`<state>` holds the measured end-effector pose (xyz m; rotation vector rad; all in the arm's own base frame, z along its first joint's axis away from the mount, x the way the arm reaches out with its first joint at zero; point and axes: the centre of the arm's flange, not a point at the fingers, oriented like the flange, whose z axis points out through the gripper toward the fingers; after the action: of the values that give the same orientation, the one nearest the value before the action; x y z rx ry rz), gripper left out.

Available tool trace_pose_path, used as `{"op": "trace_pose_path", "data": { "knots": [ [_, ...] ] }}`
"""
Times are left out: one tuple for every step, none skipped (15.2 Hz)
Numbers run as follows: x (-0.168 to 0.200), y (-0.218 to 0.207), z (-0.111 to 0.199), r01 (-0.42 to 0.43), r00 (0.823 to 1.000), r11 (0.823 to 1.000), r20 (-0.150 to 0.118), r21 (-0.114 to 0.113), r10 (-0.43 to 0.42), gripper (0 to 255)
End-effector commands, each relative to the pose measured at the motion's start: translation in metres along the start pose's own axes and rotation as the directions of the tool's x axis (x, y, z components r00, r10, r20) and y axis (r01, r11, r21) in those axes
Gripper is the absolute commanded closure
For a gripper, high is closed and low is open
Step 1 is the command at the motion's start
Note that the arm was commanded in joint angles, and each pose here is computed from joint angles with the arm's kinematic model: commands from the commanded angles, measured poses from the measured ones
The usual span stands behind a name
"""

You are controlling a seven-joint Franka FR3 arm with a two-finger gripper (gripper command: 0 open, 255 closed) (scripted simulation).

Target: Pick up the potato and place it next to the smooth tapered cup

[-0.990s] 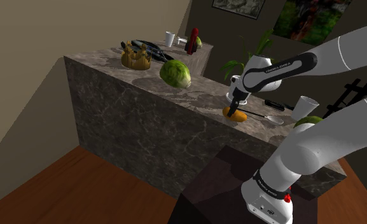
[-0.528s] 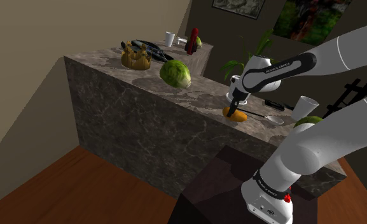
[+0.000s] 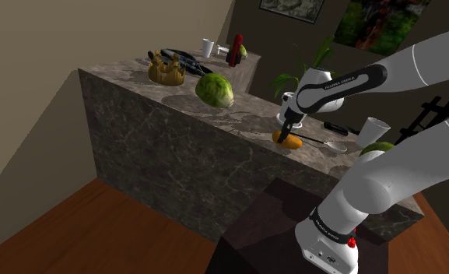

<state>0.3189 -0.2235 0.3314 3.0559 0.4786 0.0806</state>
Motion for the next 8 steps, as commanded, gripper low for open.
{"op": "trace_pose_path", "data": {
  "knots": [
    [0.000, 0.000, 0.000, 0.000, 1.000, 1.000, 0.001, 0.000, 0.000, 255],
    [0.000, 0.000, -0.005, 0.000, 1.000, 1.000, 0.001, 0.000, 0.000, 255],
    [0.000, 0.001, -0.010, 0.000, 1.000, 1.000, 0.001, 0.000, 0.000, 255],
    [0.000, 0.001, -0.015, 0.000, 1.000, 1.000, 0.001, 0.000, 0.000, 255],
    [0.001, 0.001, -0.021, 0.000, 1.000, 1.000, 0.001, 0.000, 0.000, 255],
    [0.001, 0.001, -0.026, 0.000, 1.000, 1.000, 0.001, 0.000, 0.000, 255],
    [0.001, 0.002, -0.031, 0.000, 1.000, 1.000, 0.001, 0.000, 0.000, 255],
    [0.001, 0.002, -0.036, 0.000, 1.000, 1.000, 0.001, 0.000, 0.000, 255]
  ]
}}
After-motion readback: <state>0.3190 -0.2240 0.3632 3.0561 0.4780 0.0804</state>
